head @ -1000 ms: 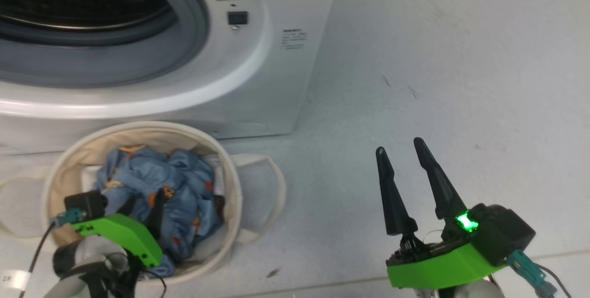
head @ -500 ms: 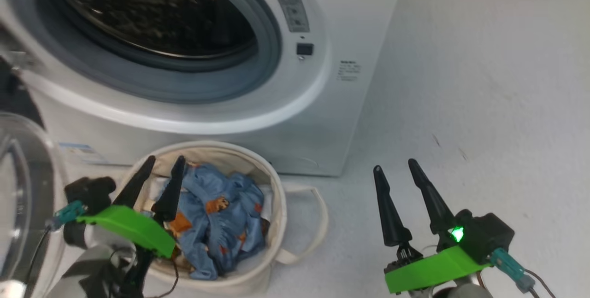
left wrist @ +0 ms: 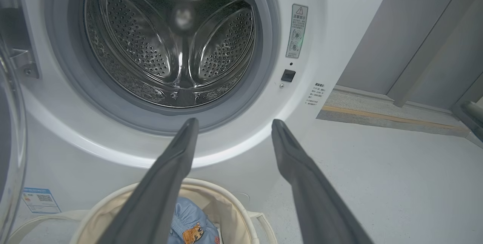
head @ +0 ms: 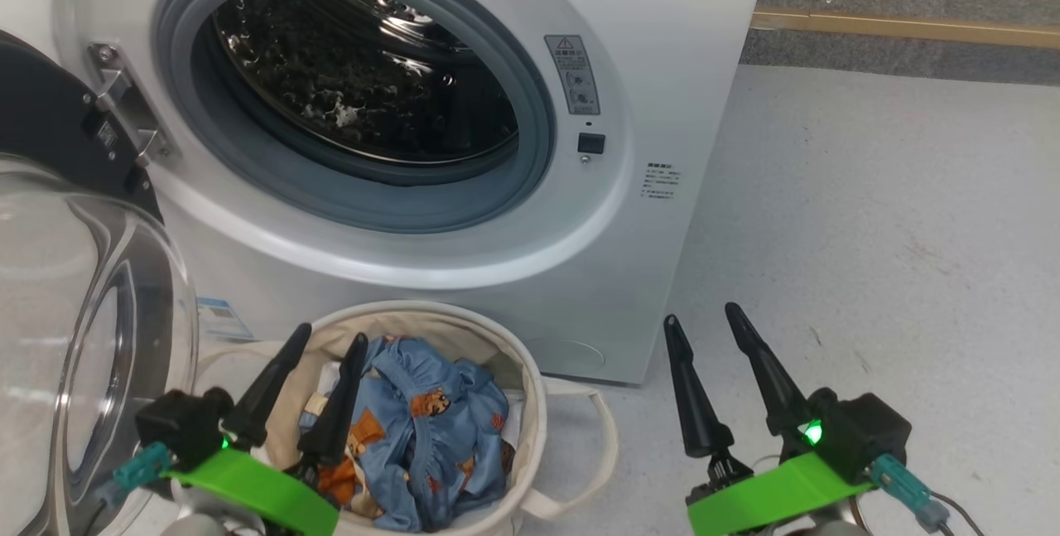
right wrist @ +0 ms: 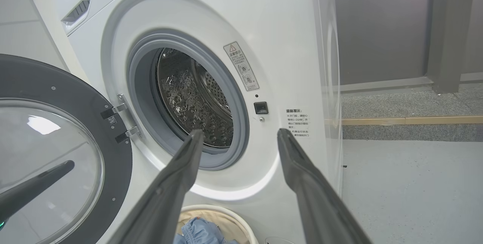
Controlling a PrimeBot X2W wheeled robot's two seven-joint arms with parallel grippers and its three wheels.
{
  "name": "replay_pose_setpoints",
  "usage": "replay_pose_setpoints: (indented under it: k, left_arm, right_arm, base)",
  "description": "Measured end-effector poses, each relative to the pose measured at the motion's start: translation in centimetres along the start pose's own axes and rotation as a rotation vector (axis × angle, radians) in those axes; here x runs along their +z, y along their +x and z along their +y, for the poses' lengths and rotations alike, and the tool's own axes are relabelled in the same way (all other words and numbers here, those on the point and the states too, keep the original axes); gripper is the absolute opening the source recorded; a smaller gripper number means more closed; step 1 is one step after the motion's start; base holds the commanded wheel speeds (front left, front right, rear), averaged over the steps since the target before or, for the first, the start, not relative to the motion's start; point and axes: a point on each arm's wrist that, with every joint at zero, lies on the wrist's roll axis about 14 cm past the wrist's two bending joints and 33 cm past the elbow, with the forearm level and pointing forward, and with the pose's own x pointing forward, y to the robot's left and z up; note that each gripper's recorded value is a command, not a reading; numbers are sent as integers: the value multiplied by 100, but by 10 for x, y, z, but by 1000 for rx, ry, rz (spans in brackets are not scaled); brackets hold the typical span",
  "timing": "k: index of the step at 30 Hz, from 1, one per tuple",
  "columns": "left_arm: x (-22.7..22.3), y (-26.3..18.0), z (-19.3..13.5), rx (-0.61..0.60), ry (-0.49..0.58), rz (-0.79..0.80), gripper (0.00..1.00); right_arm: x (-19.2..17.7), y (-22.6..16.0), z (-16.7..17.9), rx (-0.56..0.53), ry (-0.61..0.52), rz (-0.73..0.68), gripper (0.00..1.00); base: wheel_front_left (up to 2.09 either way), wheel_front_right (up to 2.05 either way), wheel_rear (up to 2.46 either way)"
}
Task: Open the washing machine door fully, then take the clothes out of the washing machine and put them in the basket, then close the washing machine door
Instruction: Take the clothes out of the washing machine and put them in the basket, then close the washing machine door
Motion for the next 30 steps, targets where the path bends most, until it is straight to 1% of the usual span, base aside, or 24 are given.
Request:
replay_pose_setpoints:
  k: [9, 17, 23, 30]
  left_arm:
    - [7, -2, 7, 27, 6, -27, 100]
    - [0, 1, 16, 53, -6, -11, 100]
    - [-3, 2, 18, 59, -13, -1, 100]
    - [-6, 1, 22, 71, -15, 6, 100]
  right_arm:
    - [2, 2, 2, 7, -10, 7, 100]
    - [1, 2, -2, -1, -8, 15, 100]
    - [3, 3, -2, -4, -10, 10, 100]
    - [-1, 4, -1, 3, -8, 22, 100]
  base:
    - [0, 0, 0]
    - [-17, 29, -11]
    - [-103, 120, -17]
    - [-187, 200, -13]
